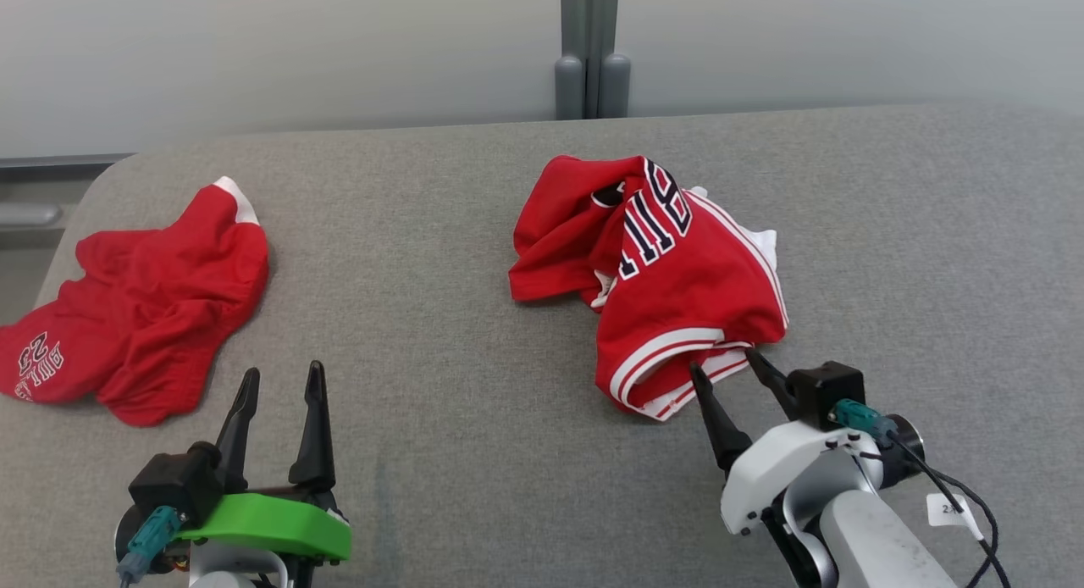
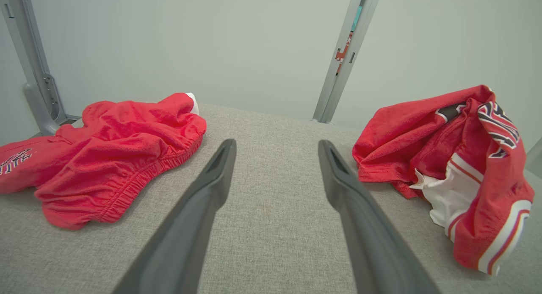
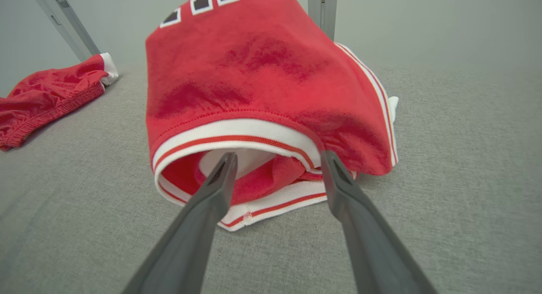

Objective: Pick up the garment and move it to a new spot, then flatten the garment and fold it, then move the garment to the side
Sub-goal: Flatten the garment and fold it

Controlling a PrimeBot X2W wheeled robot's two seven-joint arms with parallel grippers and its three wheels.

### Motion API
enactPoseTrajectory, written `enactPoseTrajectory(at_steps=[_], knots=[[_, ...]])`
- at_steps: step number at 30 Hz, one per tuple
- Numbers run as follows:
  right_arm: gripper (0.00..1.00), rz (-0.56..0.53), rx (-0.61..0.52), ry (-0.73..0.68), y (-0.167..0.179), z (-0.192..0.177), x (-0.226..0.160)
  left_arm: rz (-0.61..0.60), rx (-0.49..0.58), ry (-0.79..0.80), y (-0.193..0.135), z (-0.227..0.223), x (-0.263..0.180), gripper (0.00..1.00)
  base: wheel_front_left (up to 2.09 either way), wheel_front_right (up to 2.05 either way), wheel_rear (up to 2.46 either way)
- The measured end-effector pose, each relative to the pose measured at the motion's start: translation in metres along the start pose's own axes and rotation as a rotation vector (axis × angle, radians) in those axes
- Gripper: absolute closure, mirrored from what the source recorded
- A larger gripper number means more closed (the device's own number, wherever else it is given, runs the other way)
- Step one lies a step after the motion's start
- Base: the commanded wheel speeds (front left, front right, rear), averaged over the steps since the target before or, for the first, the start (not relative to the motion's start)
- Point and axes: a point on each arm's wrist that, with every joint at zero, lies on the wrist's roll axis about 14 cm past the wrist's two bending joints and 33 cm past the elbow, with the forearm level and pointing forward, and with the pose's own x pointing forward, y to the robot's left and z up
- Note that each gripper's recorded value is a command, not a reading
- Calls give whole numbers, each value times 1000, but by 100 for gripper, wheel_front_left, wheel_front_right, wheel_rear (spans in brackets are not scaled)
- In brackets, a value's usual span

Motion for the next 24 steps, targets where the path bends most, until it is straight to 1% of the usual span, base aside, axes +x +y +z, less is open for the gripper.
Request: enactPoseTrajectory(at_steps=[7,10,12,16,23,24], knots=[[0,120,44,41,36,-9,27,18,-2,3,8,-1,-1,0,0,0,0],[0,139,154,59,45,-14,33,36,3,2,14,0,-4,0,0,0,0],[0,141,254,84,50,-20,35,47,6,0,17,1,-6,0,0,0,0],[0,173,324,129,66,-30,36,64,9,-10,23,5,-11,0,0,0,0],[0,223,316,85,82,-19,45,78,15,-21,28,9,-14,0,0,0,0],[100,233,312,76,85,-16,46,79,15,-21,29,9,-14,0,0,0,0]])
